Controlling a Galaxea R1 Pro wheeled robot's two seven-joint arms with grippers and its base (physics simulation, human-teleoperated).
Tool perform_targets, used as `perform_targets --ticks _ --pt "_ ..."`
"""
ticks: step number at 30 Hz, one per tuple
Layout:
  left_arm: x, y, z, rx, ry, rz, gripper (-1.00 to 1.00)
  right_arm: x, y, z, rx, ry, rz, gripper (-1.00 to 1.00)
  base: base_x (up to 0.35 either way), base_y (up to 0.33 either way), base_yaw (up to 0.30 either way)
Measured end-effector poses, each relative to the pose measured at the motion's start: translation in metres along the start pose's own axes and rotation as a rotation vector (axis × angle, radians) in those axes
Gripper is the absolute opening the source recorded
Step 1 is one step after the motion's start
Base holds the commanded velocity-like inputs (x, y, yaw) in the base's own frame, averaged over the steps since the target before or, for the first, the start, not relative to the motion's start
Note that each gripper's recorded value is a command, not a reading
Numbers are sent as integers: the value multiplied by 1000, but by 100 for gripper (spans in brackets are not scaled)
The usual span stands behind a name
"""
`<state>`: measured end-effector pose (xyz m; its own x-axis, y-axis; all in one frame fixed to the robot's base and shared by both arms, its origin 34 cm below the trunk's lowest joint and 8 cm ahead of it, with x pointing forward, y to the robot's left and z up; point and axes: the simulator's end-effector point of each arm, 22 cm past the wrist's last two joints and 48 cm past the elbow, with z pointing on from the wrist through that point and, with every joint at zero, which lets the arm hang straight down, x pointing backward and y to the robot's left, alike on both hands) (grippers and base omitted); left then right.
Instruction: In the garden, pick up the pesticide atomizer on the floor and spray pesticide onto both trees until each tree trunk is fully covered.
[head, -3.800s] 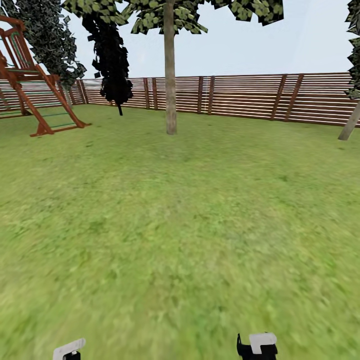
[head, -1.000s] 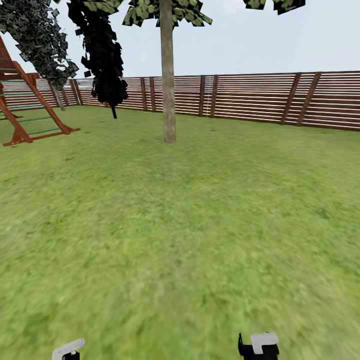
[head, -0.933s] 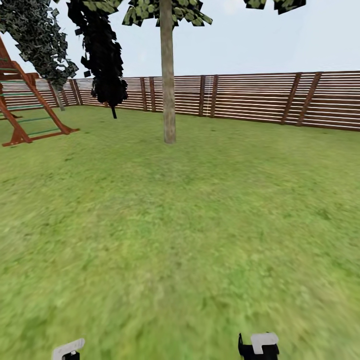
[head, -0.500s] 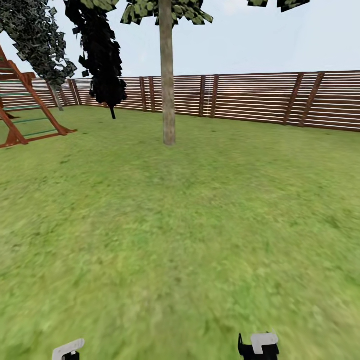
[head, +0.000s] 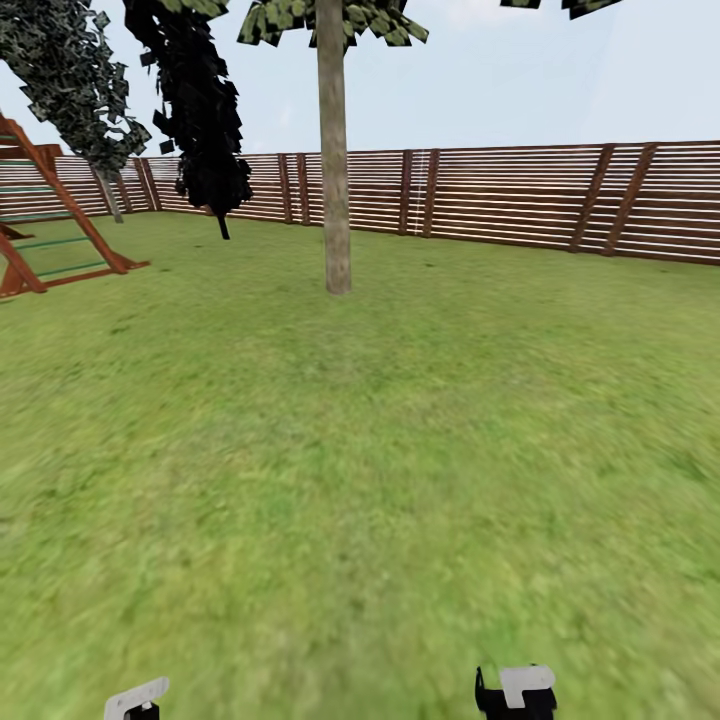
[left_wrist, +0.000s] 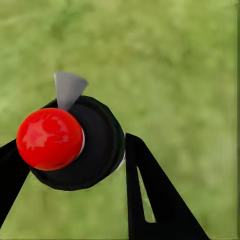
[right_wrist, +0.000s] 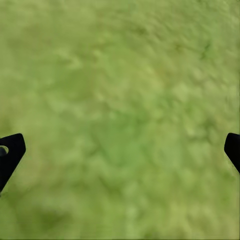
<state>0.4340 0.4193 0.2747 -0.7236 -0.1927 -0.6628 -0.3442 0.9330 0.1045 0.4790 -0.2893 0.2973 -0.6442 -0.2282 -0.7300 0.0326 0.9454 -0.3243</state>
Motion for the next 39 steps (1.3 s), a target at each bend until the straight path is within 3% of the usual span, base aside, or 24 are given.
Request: perform_targets --ticks 39 --pt "0 0 0 0 0 0 -100 0 1 0 -1 0 1 100 346 0 0"
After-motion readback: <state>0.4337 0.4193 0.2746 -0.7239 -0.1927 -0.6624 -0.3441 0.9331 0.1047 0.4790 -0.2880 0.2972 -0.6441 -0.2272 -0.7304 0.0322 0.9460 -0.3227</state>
